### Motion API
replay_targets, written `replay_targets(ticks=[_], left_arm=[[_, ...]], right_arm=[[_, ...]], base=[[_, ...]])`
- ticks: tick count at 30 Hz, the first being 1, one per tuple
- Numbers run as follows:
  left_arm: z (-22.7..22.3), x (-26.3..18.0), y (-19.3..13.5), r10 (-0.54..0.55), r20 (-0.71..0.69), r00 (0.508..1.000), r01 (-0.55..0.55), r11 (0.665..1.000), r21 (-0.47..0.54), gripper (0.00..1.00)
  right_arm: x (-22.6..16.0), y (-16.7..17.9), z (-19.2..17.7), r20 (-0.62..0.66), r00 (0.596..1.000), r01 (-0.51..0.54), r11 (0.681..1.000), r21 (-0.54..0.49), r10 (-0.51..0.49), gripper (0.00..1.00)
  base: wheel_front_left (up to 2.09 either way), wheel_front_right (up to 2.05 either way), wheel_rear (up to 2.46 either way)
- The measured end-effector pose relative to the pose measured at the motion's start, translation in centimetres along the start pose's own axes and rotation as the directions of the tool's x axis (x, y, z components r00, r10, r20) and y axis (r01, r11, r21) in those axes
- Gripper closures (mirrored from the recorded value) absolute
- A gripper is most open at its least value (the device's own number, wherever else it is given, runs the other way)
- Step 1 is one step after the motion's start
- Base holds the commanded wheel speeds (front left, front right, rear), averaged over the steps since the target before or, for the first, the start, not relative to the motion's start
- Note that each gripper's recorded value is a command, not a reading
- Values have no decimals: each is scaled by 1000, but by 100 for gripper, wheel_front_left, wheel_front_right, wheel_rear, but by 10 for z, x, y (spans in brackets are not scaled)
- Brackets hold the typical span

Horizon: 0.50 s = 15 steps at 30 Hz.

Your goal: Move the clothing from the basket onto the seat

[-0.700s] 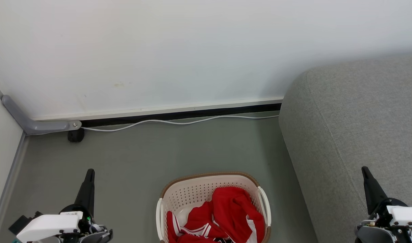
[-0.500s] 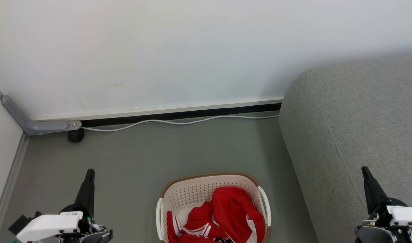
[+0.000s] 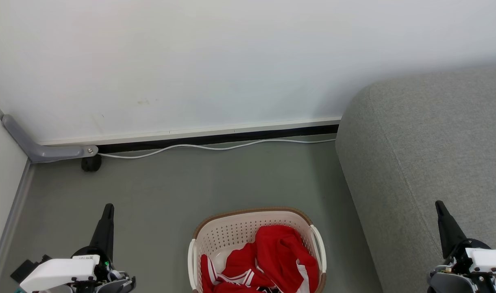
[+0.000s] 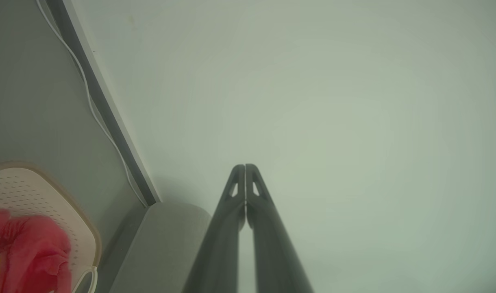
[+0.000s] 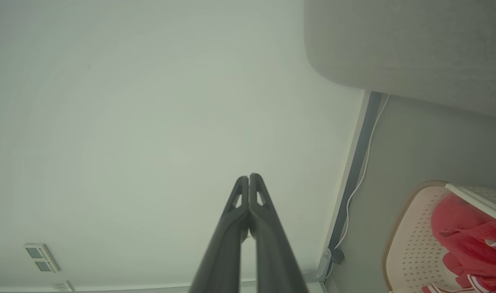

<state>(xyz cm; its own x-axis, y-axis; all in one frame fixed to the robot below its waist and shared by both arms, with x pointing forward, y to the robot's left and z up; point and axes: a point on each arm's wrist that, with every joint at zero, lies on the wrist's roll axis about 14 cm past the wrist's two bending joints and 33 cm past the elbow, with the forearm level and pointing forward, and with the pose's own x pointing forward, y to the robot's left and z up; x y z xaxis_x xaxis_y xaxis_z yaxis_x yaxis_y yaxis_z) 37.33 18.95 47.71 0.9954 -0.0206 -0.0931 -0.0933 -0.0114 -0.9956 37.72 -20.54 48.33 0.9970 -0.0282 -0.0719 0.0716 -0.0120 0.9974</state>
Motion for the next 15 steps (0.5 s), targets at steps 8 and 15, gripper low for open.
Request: replay_targets(ticks=[8,15], left_arm=[[0,0,0,0,0,1000,0,1000,0,100],[0,0,0,0,0,1000,0,1000,0,100]], right_arm=[[0,0,0,0,1000,0,1000,0,0,100],[0,0,0,0,1000,0,1000,0,0,100]], base=[[0,0,0],[0,0,0]])
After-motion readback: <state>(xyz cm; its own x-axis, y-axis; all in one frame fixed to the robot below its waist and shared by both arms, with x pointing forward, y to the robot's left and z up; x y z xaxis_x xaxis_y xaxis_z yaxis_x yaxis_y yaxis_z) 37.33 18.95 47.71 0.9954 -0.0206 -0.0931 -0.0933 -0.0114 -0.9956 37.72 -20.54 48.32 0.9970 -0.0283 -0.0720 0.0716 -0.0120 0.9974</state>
